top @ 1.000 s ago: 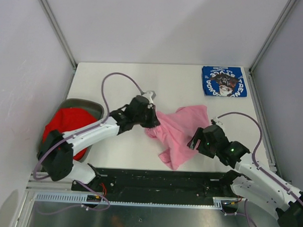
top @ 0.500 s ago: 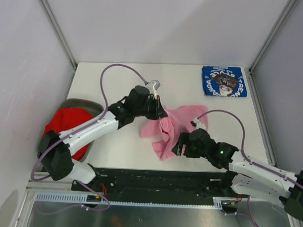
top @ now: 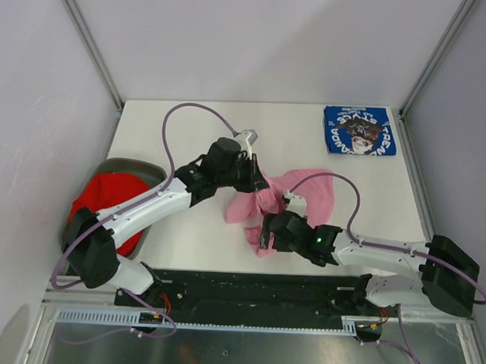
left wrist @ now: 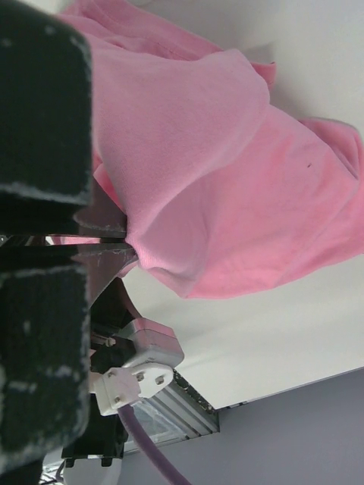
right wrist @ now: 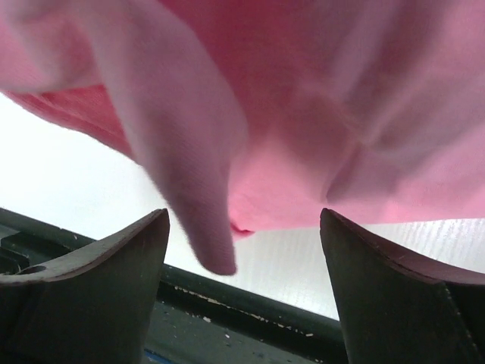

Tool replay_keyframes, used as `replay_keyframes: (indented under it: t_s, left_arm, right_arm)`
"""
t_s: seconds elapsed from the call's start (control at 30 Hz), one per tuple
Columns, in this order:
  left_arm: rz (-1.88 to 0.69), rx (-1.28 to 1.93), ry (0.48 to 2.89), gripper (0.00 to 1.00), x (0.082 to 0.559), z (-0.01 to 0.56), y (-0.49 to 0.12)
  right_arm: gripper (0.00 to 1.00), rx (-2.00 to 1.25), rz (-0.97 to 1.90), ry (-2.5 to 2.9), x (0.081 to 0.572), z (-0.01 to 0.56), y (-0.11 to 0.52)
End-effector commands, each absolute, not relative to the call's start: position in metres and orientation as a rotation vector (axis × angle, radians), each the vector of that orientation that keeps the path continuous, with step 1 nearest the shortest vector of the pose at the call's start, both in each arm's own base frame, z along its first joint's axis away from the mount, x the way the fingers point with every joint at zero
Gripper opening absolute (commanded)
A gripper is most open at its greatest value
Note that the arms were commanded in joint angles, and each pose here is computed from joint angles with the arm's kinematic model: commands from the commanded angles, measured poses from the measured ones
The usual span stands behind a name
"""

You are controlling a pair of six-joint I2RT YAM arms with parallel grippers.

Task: Fold and stack the t-shirts
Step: Flatten out the tshirt

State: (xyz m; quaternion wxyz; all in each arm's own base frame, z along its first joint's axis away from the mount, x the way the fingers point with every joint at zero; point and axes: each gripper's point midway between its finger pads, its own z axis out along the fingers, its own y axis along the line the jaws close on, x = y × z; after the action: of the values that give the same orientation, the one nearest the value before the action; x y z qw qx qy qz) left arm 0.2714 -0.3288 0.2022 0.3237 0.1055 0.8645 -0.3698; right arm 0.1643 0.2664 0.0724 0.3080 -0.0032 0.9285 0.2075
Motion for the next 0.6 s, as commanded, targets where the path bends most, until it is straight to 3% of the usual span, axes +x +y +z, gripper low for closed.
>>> replay_keyframes:
  t_s: [0.0,0.17,0.27,0.33,0.43,0.47,0.57]
  left_arm:
    - [-1.007,0.272,2.183,0.00,0.276,0.232,-0.330]
    - [-1.004,0.262,2.173,0.00,0.275,0.235,-0.326]
    - [-1.001,0.251,2.162,0.00,0.275,0.237,-0.320]
    - [-0.995,0.238,2.159,0.00,0.275,0.237,-0.312]
    - [-0.986,0.225,2.153,0.00,0.274,0.237,-0.301]
    - [-0.982,0.222,2.150,0.00,0.274,0.237,-0.297]
    - [-0.968,0.217,2.148,0.00,0.273,0.235,-0.286]
  right_arm:
    - [0.85,0.086,0.527,2.350,0.182,0.091,0.282]
    - [0.85,0.111,0.409,2.400,0.177,0.067,0.279]
    - [0.77,0.142,0.320,2.393,0.182,0.062,0.263]
    - [0.63,0.173,0.253,2.367,0.190,0.068,0.244]
    - [0.20,0.240,0.189,2.307,0.204,0.091,0.210]
    - [0.10,0.263,0.182,2.286,0.209,0.101,0.199]
    - [0.01,0.320,0.189,2.207,0.225,0.140,0.168]
